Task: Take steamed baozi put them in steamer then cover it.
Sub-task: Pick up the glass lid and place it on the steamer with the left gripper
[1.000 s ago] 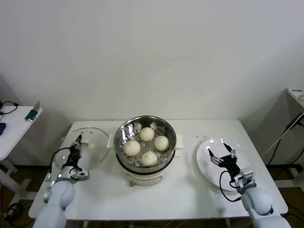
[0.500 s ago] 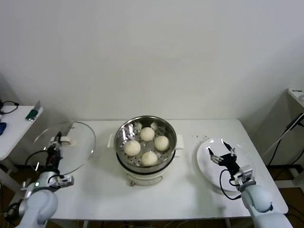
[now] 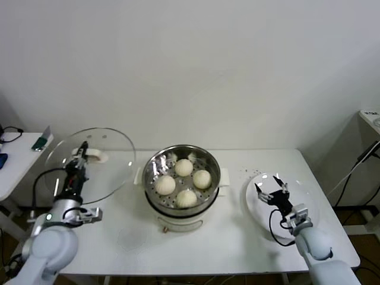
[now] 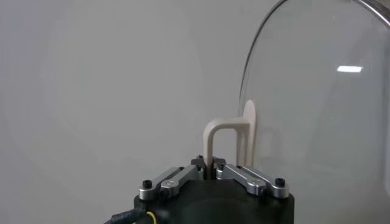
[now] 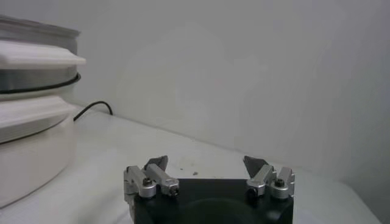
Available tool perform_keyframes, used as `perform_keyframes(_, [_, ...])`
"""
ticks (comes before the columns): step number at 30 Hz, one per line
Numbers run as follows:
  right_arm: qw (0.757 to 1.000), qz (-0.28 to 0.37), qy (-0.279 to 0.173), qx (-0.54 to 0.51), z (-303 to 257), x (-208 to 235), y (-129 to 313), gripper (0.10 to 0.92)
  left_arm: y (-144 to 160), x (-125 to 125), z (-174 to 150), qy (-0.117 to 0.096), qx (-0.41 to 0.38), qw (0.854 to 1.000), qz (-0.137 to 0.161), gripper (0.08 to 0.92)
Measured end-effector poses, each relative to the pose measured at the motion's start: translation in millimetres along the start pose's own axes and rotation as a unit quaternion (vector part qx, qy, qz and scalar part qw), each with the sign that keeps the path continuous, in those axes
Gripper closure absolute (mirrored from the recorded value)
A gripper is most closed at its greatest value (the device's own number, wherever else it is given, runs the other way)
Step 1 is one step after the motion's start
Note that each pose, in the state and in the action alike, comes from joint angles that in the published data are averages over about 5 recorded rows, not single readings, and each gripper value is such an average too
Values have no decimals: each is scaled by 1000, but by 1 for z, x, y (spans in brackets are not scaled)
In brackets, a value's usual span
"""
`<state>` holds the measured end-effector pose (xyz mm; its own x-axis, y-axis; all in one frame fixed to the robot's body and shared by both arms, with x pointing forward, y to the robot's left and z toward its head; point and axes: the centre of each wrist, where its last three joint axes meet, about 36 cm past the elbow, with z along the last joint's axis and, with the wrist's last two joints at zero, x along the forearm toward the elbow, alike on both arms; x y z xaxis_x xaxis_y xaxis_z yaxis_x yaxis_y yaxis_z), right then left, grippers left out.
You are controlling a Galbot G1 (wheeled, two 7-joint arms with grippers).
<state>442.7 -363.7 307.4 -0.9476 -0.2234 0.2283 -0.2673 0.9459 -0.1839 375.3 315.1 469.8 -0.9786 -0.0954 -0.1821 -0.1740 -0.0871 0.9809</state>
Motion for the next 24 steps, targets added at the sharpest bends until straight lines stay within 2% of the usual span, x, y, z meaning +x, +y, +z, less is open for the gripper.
perform_keyframes(11, [1000, 3, -11, 7, -6, -18, -1, 200, 7, 4, -83, -27, 28, 999, 30, 852])
perform_keyframes(24, [1000, 7, -14, 11, -3, -22, 0, 200, -2, -20, -168, -23, 62, 996, 63, 852])
